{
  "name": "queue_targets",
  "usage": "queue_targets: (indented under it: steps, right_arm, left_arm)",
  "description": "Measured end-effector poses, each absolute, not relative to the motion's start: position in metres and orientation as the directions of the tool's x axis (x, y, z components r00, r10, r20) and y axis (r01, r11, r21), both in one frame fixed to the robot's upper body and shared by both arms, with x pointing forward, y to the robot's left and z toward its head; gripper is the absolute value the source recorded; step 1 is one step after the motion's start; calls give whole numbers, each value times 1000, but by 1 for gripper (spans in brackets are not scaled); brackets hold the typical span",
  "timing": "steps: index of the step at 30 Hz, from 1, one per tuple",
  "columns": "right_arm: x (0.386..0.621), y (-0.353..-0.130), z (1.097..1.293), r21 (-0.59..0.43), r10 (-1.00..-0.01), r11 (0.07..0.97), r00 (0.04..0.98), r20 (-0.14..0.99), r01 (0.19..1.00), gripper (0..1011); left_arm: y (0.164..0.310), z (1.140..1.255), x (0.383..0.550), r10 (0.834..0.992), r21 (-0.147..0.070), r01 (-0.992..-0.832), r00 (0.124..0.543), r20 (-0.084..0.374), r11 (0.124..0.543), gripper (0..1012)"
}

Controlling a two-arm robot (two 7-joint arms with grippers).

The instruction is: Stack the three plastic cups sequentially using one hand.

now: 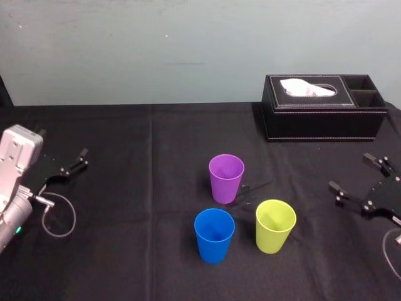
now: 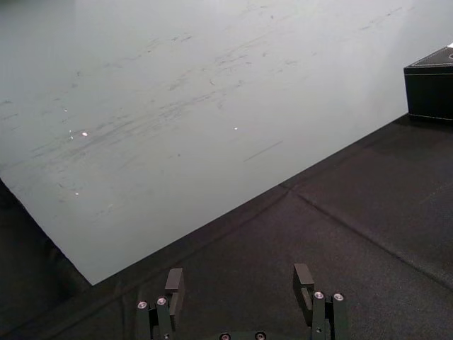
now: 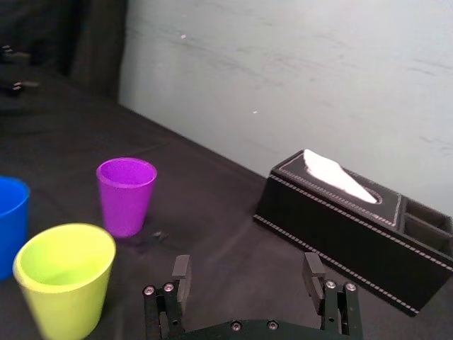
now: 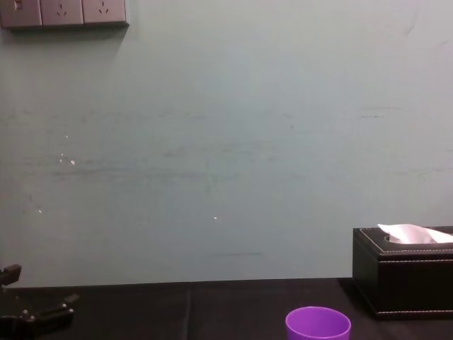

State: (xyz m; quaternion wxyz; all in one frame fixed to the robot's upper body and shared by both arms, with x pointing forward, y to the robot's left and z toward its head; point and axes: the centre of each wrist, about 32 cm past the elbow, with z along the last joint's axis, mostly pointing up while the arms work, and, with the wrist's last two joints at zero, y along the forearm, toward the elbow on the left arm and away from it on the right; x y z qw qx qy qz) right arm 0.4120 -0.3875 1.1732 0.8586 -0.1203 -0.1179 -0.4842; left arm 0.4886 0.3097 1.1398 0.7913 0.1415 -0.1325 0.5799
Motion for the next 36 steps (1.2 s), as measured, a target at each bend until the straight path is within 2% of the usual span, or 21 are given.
queue_targets:
  steps: [13, 36]
  right_arm:
    - [394, -404, 1159, -161, -716, 609, 625, 312, 777, 1002]
    - [392, -387, 1142, -187, -640, 730, 754, 152, 657, 1002]
  left_arm:
    - [310, 1140, 489, 880, 70, -955, 292, 374, 287, 1010]
    - [310, 1140, 489, 880, 70, -955, 292, 374, 287, 1010]
